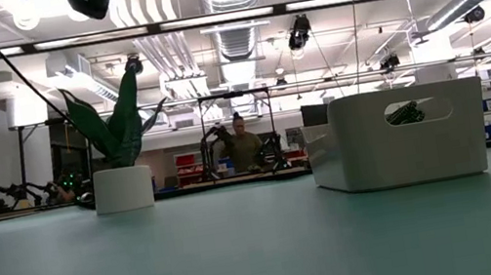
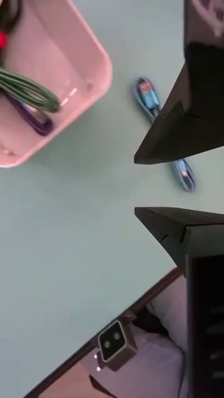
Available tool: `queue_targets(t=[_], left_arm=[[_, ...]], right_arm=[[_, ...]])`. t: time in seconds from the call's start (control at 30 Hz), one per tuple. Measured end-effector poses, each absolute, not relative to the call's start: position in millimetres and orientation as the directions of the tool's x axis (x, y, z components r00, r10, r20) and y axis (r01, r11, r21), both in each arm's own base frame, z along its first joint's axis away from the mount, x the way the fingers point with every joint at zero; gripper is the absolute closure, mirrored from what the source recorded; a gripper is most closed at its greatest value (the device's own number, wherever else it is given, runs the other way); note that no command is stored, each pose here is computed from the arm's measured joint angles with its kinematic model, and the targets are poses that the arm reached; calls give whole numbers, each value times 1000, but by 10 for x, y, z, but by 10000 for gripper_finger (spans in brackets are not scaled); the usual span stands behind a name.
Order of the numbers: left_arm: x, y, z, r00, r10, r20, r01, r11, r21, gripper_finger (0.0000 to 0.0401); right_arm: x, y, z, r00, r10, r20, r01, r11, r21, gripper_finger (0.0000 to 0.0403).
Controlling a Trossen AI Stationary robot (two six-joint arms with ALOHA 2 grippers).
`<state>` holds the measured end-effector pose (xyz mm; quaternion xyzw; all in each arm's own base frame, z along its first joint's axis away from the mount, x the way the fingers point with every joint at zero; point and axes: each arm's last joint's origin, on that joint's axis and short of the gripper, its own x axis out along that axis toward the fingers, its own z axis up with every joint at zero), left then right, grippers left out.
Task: Pick and place USB-C Cables
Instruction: Put the blue charger cable into the gray bin
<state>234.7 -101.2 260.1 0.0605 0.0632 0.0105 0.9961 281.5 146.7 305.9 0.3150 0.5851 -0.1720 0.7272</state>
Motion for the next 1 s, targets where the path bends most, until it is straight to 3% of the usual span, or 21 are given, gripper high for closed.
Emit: queue_targets(t=[0.33,0.67,1.0], left_arm=[[2347,-1012,2601,992,28,-125,-13,993,121,222],[2351,-1014,2617,992,28,-120,-14,993,118,222],[2349,-1012,2610,992,29,-123,-14,993,119,222]], right_arm=[[2527,1873,2948,240,81,-967,685,692,228,291],[2299,1936,2530,121,0,-993,784,613,96,291],[2190,1852,2205,25,-38,-999,912,409,7,291]])
